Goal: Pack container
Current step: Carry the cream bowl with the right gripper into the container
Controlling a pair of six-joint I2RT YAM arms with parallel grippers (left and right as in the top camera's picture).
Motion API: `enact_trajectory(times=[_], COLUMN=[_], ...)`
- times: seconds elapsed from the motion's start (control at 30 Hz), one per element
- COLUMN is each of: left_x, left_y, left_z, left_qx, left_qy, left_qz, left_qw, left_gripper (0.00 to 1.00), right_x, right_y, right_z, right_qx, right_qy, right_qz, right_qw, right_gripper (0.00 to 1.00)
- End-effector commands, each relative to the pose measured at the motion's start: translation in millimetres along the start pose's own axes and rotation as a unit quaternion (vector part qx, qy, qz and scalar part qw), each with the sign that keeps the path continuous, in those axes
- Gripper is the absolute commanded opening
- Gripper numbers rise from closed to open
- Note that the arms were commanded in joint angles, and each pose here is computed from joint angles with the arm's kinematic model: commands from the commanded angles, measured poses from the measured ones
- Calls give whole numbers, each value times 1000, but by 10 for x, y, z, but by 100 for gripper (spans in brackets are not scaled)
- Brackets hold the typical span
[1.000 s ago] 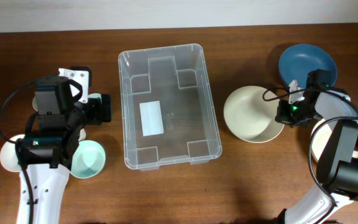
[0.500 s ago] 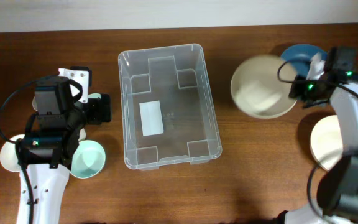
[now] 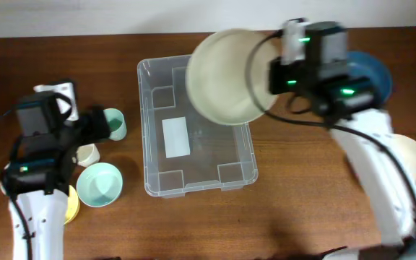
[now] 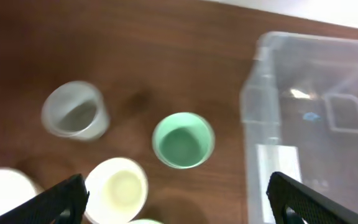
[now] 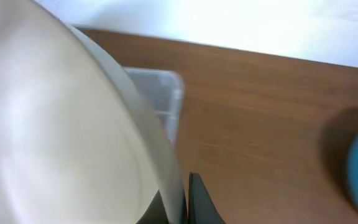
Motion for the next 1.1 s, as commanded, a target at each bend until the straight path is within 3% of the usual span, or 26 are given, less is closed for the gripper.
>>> enact_trajectory(times=[0.0, 0.23, 0.43, 0.93, 1.07], left_x=[77, 82, 82, 82, 82], left_y=[213, 274, 273, 273, 273], left_z=[-58, 0, 8, 8, 9], left_qx=[59, 70, 70, 70, 70], left_qy=[-4, 11, 14, 14, 14], left_qz=[-23, -25, -25, -25, -25], left_qw=[998, 997, 997, 997, 997], left_gripper=[94, 95, 95, 95, 95], right_x=[-450, -1314, -1861, -1918, -1892], right_y=[235, 574, 632, 516, 523], right_z=[109, 318, 732, 786, 767], right_qx=[33, 96, 112, 116, 116], right_qy=[14, 3, 60, 67, 65], right_qz=[29, 27, 30, 85, 84], right_qw=[999, 995, 991, 987, 988], right_gripper=[4, 4, 4, 9, 22])
Point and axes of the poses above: each gripper's point midway between its finger pads, its own x axis back along the fingers, its own y axis along the line the jaws close on, z = x × y, the point moved 9 cm from there along x, back along the fingers, and after that the axes turned 9 degrees about -x, right-handed, at the moved point
